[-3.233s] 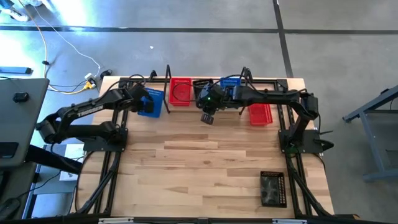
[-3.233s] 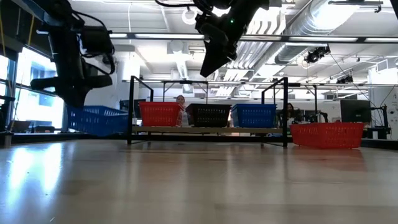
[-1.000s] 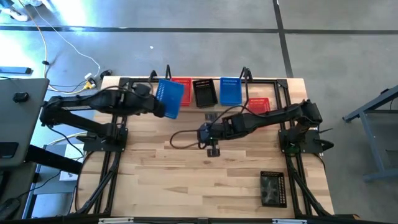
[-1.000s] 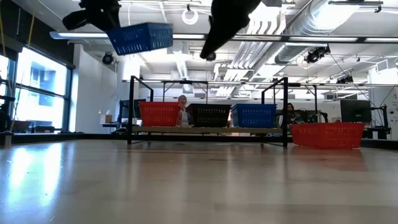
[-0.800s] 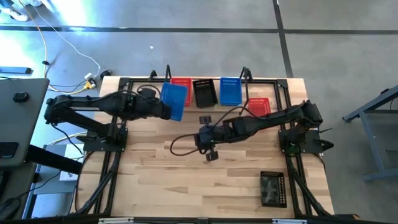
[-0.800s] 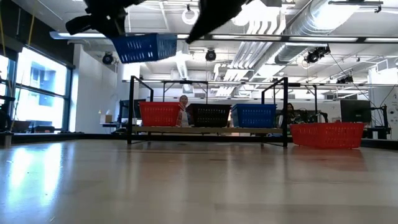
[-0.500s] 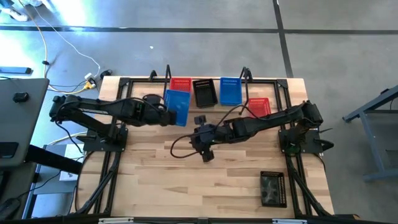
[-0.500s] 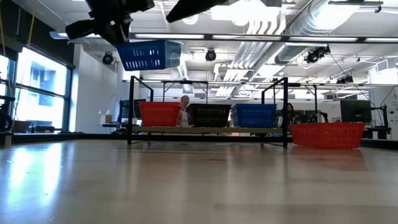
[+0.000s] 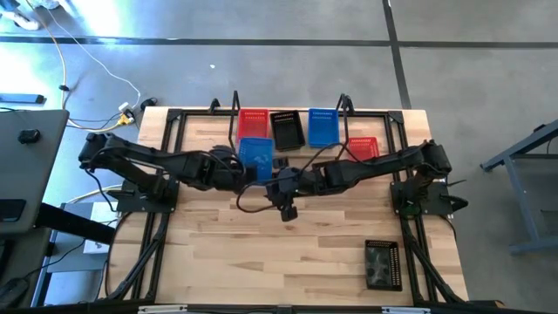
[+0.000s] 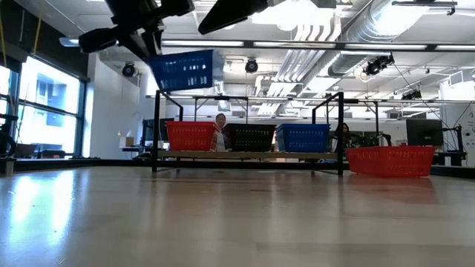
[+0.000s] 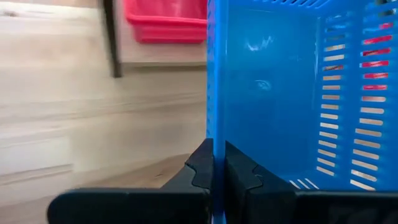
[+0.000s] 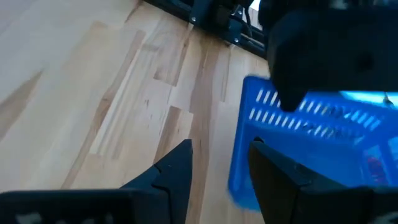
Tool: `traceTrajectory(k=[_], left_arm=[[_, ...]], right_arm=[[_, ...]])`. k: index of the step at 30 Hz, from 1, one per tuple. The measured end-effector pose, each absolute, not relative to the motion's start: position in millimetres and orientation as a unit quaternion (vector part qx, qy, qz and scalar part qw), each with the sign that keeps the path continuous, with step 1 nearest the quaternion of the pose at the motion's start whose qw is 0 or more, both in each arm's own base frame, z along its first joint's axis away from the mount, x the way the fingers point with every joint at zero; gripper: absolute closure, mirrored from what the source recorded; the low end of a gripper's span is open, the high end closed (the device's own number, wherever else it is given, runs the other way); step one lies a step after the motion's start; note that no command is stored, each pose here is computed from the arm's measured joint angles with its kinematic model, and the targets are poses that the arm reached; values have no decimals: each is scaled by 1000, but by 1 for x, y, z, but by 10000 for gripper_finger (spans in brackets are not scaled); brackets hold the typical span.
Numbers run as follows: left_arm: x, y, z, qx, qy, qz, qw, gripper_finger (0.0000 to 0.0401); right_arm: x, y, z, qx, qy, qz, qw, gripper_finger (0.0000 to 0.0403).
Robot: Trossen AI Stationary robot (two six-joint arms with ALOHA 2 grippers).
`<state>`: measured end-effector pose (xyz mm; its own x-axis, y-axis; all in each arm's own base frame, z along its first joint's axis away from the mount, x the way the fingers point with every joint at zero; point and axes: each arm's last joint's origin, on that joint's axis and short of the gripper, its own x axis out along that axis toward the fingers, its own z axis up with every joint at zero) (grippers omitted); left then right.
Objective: Stack baskets on shelf by color
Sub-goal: Stack the blue basket on top of the blue basket on the shelf
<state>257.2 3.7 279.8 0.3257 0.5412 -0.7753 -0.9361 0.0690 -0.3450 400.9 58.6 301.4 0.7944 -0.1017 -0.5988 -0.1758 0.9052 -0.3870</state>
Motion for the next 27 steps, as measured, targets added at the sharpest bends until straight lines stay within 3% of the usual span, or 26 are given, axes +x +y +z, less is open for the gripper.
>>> traceTrajectory(k=[12, 20, 27], left_arm=[[283, 2, 272, -455, 204, 494, 712, 400], [287, 1, 274, -457, 203, 474, 725, 400], [287, 1, 274, -458, 208, 471, 725, 400]], right_arm=[[403, 58, 286, -230, 360, 20, 904, 263], [402, 52, 274, -210, 405, -27, 889, 265], [401, 44, 272, -149, 416, -49, 896, 327]])
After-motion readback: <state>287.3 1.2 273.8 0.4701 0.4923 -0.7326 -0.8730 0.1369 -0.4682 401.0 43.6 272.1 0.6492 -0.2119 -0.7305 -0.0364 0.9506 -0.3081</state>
